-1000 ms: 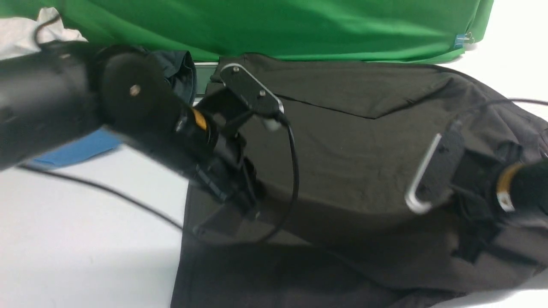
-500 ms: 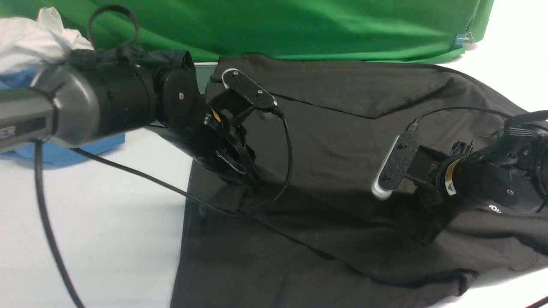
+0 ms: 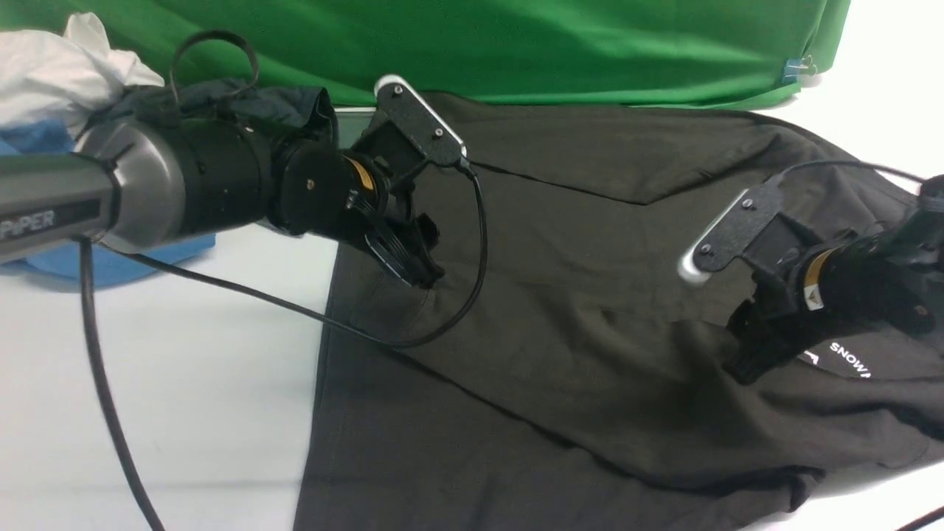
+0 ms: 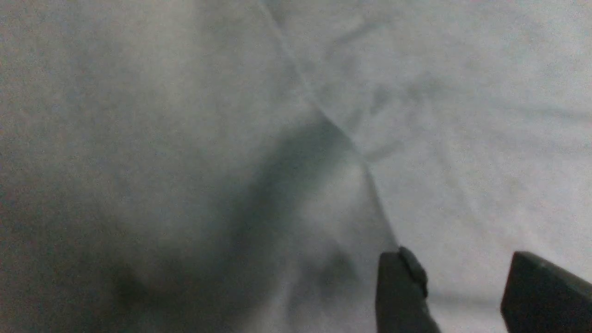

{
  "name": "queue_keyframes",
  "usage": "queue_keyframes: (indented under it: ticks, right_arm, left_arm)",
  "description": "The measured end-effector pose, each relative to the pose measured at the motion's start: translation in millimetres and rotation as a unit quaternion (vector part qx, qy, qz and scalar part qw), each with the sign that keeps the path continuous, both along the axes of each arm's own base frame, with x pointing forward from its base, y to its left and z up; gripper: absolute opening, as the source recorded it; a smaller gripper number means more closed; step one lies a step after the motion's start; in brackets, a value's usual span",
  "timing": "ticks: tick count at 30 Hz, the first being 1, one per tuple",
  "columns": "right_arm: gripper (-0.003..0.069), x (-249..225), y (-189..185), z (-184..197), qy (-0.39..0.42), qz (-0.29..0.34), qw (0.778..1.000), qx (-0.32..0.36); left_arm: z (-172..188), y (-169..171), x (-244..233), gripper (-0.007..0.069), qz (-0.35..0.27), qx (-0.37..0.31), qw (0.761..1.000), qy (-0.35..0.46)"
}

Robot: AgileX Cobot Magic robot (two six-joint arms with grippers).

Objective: Fold a long-sleeved shirt on a white desktop.
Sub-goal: 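Fold the left side of the black T-shirt inward over its body, then grab the top left corner of the dark shirt with the left gripper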

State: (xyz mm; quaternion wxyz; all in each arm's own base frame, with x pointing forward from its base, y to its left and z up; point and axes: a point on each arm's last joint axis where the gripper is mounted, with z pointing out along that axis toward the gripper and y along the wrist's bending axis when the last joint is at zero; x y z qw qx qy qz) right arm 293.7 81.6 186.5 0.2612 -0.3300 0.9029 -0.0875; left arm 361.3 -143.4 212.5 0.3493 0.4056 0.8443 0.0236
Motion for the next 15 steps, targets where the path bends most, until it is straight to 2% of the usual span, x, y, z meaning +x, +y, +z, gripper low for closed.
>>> queue_keyframes:
  ticks: [2, 4, 6, 9, 10, 11, 13, 15]
  right_arm:
    - [0.0335, -4.6, -2.2, 13.4, -0.013, -0.017, 1.000, 0.010]
    - [0.0335, -9.9, -4.4, 27.5, -0.024, -0.044, 0.998, 0.033]
    - [0.0335, -12.0, -7.6, 36.9, -0.018, -0.070, 0.996, 0.047]
    - [0.0335, -9.3, -17.7, 41.2, 0.022, -0.098, 0.994, 0.048]
    - [0.0339, -6.7, -26.5, 35.1, 0.072, -0.104, 0.991, 0.044]
    - [0.0340, -5.8, -29.4, 32.8, 0.083, -0.109, 0.990, 0.042]
    - [0.0372, -3.8, -41.8, 18.2, 0.141, -0.120, 0.982, 0.041]
    - [0.0402, -2.8, -51.3, 10.3, 0.166, -0.138, 0.975, 0.043]
  left_arm:
    - [11.9, 2.4, -6.7, 0.0232, 0.013, -0.010, 1.000, 0.010]
    - [25.5, 5.1, -18.3, 0.0100, 0.025, -0.022, 0.999, 0.039]
    - [33.3, 5.6, -28.2, 0.0041, 0.036, -0.041, 0.996, 0.071]
    - [42.6, 3.7, -40.9, 0.0019, 0.037, -0.071, 0.991, 0.112]
    - [45.2, 0.6, -49.1, 0.0018, 0.029, -0.089, 0.985, 0.145]
    - [45.9, 0.3, -50.1, 0.0018, 0.025, -0.090, 0.985, 0.147]
    - [47.2, -6.5, -60.9, 0.0018, 0.003, -0.099, 0.979, 0.176]
    - [44.9, -11.3, -71.3, 0.0018, -0.013, -0.094, 0.978, 0.187]
